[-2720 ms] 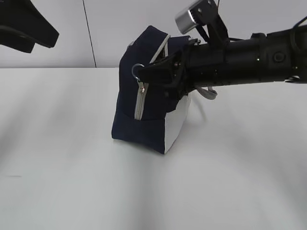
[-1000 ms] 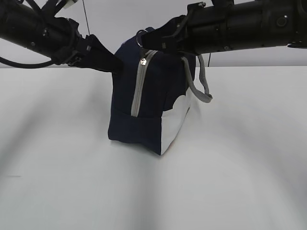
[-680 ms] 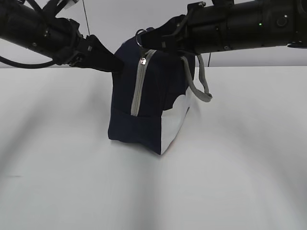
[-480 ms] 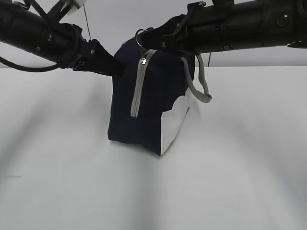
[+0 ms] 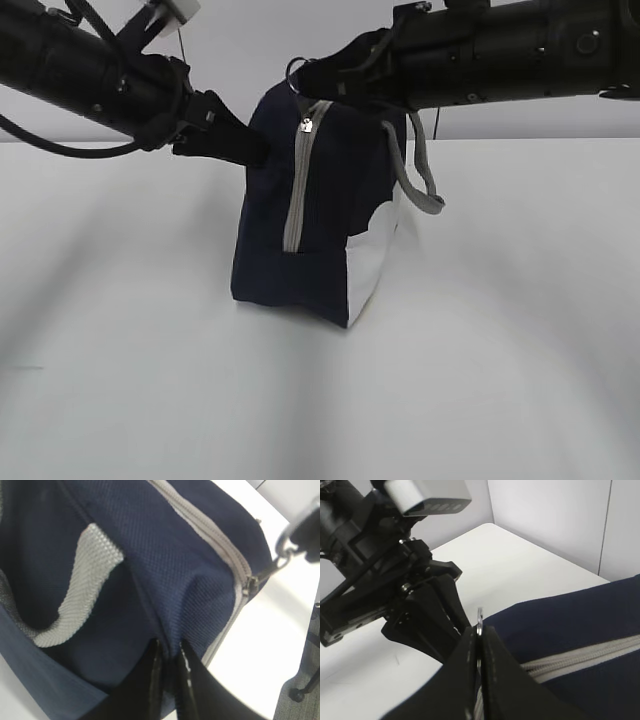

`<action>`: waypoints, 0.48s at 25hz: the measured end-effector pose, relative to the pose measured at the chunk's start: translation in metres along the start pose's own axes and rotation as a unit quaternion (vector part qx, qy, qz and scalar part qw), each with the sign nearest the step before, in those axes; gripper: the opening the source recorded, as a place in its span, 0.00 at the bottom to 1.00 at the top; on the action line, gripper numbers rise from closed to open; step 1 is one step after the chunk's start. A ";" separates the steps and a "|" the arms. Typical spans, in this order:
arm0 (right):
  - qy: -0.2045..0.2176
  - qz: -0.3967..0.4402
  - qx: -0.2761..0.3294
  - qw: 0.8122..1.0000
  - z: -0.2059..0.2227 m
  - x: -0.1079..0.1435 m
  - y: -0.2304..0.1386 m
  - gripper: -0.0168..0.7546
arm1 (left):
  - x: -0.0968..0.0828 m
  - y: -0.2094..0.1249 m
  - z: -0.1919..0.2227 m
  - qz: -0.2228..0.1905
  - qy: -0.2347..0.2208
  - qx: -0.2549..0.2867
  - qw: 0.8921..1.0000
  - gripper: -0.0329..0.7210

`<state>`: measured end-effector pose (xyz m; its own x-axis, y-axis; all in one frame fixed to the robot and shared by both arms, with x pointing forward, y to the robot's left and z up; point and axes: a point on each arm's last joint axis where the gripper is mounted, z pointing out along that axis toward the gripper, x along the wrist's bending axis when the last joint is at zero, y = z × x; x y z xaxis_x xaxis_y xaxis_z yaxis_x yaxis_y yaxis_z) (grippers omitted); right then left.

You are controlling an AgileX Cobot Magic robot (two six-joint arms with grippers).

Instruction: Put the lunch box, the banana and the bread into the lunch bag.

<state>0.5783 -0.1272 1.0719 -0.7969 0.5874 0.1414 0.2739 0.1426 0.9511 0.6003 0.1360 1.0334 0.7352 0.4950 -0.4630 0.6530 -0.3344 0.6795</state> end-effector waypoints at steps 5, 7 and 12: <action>-0.006 0.013 -0.008 1.000 0.000 -0.001 0.004 0.03 | -0.002 -0.002 0.000 0.001 -0.012 0.009 1.000 0.04; -0.012 0.014 -0.013 1.000 0.000 -0.002 0.008 0.03 | -0.004 -0.002 0.000 0.000 -0.019 0.013 1.000 0.03; -0.030 0.017 -0.017 0.999 -0.001 -0.006 0.013 0.03 | -0.005 -0.004 0.000 -0.007 -0.028 0.024 0.999 0.03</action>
<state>0.5860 -0.1292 1.0832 -0.7535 0.6380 0.1585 0.2815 0.0953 0.9548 0.5937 0.1352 1.0329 0.7344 0.4552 -0.5035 0.6700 -0.3675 0.6451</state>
